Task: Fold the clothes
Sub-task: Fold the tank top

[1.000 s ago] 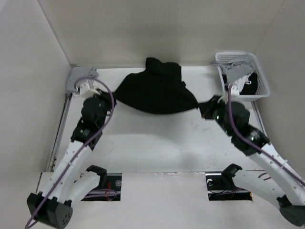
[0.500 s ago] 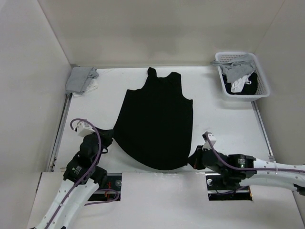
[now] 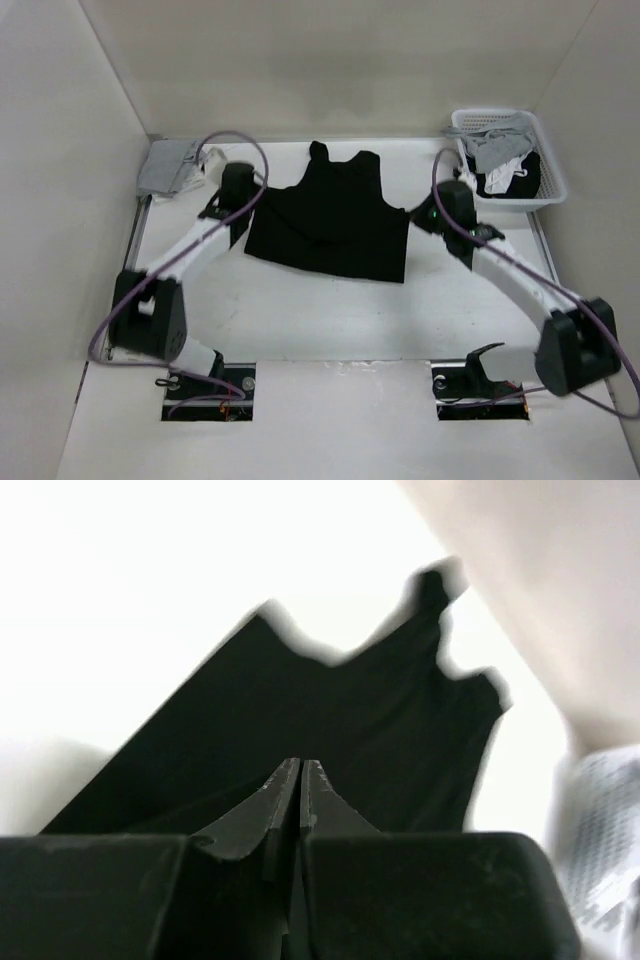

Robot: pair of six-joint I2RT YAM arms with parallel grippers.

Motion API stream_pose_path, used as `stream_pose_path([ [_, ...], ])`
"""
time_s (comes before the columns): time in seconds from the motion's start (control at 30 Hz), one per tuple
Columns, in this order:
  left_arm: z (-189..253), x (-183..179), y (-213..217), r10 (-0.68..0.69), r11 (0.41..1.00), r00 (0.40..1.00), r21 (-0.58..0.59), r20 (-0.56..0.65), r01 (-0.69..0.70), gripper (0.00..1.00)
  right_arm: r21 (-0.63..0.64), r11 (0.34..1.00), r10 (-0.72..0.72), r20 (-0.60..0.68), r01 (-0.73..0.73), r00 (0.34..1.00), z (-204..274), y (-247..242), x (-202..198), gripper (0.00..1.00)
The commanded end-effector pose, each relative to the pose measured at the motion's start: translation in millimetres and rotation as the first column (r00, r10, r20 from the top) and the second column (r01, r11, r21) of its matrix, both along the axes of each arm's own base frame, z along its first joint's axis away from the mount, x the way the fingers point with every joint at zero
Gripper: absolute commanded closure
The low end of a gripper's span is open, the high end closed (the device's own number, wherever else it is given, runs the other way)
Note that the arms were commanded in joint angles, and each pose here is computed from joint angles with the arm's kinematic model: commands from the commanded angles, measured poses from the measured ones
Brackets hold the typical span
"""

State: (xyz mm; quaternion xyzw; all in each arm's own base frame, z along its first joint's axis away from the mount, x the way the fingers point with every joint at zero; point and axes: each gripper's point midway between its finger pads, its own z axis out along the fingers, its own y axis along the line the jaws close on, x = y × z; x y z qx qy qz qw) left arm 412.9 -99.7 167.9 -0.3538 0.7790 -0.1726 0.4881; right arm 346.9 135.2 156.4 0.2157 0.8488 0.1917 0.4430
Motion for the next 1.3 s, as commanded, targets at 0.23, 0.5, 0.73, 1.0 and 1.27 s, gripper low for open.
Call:
stream_pose_path([
  [0.23,91,229,-23,0.004,1.000,0.960,0.006,0.279,-0.006,0.81,0.110,0.993,-0.051,0.191,0.030,0.980,84,-27,231,0.98],
  [0.5,21,151,22,0.070,0.997,0.981,0.000,0.184,-0.071,0.64,0.086,0.996,-0.025,0.111,0.015,0.994,33,-14,209,0.55],
  [0.73,-58,57,8,-0.026,0.995,0.997,-0.091,0.071,0.033,0.61,0.092,0.995,0.029,0.124,-0.041,0.992,7,13,103,1.00],
  [1.0,-91,70,-5,-0.100,0.979,0.994,-0.177,0.033,0.104,0.57,0.111,0.993,0.017,0.081,-0.026,0.997,-36,5,38,0.73],
  [1.27,-121,82,10,-0.033,0.985,0.999,-0.173,-0.027,0.027,0.75,0.175,0.983,-0.045,-0.038,0.051,0.998,-87,-11,22,0.51],
])
